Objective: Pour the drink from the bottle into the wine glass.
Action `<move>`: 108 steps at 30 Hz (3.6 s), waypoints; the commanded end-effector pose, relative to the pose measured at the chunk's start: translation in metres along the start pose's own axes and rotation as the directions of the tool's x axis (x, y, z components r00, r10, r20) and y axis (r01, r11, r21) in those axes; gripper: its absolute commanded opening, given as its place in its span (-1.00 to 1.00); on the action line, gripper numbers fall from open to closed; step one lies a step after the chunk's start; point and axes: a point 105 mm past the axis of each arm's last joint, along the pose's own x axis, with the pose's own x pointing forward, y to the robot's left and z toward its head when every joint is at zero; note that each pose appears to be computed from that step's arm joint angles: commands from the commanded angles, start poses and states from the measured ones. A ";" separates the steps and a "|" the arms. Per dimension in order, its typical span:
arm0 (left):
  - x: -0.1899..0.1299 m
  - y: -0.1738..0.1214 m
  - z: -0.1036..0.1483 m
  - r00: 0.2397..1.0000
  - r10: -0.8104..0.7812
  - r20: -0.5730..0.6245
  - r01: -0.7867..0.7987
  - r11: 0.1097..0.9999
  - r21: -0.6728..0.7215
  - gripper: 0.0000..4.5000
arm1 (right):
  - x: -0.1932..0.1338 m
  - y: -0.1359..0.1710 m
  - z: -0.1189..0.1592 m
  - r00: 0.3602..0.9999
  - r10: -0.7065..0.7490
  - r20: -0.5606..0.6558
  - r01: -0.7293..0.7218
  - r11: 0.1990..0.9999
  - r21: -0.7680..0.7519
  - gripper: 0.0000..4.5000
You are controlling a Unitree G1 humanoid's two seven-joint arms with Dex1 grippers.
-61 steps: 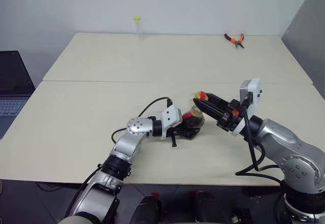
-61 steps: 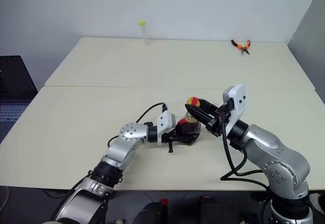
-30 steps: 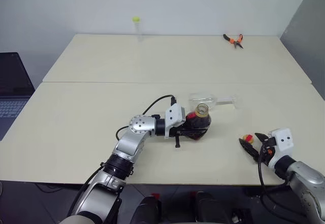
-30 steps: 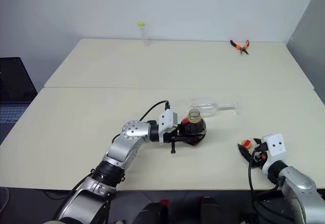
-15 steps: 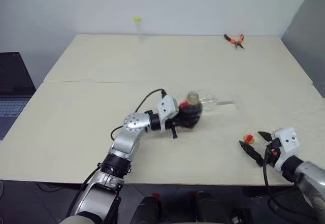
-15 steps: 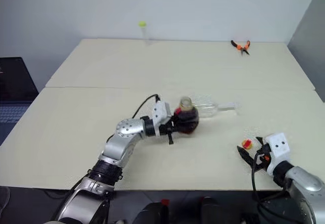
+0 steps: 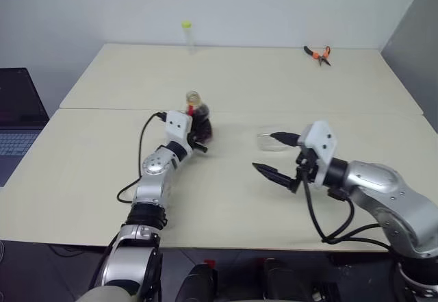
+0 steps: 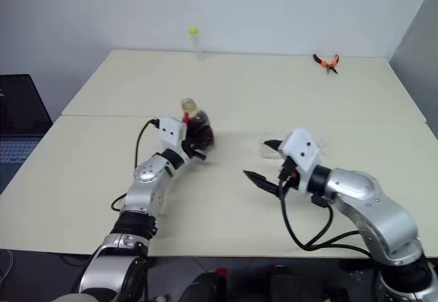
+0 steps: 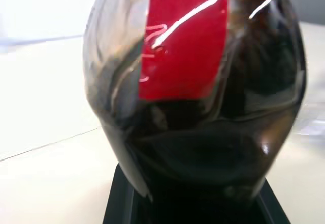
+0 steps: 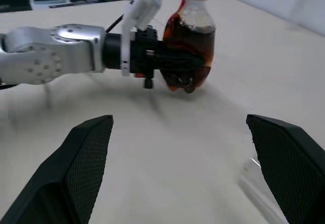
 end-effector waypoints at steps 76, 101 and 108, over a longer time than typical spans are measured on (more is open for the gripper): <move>-0.059 -0.070 0.042 0.796 -0.605 0.000 0.601 0.791 0.110 1.00 | 0.006 -0.129 -0.117 0.637 -0.765 -0.097 0.131 0.231 -0.964 0.60; -0.098 -0.032 0.036 0.857 -0.515 -0.030 0.514 0.857 -0.038 1.00 | 0.036 -0.071 -0.047 0.858 -0.495 0.136 0.514 0.823 -0.242 -0.94; -0.109 -0.028 0.043 0.818 -0.571 -0.069 0.568 0.821 -0.058 1.00 | 0.084 -0.047 -0.050 0.916 -0.318 0.246 0.311 0.948 0.065 -0.94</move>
